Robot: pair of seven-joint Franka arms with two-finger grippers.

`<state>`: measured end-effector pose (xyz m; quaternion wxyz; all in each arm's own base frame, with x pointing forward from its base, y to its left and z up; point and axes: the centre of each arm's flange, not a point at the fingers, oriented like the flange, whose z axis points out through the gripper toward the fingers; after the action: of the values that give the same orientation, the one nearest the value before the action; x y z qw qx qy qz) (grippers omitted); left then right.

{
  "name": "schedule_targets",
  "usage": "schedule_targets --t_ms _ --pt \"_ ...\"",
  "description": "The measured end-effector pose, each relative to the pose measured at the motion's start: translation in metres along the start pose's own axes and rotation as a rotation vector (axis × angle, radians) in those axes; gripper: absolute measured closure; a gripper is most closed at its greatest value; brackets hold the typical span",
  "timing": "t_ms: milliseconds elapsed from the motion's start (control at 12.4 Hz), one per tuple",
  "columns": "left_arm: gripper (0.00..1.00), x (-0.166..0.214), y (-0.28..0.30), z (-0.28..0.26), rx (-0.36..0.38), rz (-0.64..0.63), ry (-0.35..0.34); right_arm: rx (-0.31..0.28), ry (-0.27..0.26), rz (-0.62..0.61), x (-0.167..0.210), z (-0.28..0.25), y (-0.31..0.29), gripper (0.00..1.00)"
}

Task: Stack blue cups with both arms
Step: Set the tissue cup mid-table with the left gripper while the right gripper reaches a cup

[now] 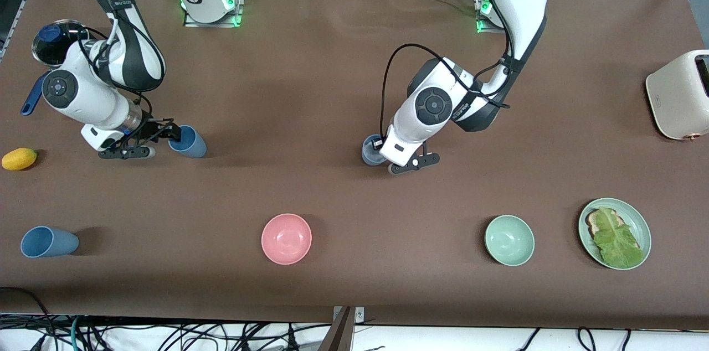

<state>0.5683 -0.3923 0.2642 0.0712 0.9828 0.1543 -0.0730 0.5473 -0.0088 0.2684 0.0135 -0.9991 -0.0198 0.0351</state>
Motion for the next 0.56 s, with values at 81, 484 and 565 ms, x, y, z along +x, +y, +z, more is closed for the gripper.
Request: schedule_targets --t_ms 81,484,565 --pt "0.96 0.002 -0.002 0.001 0.003 -0.003 0.002 0.000 0.000 0.000 0.000 0.000 0.000 0.60" --pt "0.50 0.039 -0.023 -0.038 0.010 -0.044 0.047 0.004 0.003 0.002 0.001 -0.002 -0.001 0.96" --pt "0.38 0.050 -0.034 -0.060 0.033 -0.031 0.036 0.006 -0.002 0.002 0.004 -0.007 -0.002 0.96"
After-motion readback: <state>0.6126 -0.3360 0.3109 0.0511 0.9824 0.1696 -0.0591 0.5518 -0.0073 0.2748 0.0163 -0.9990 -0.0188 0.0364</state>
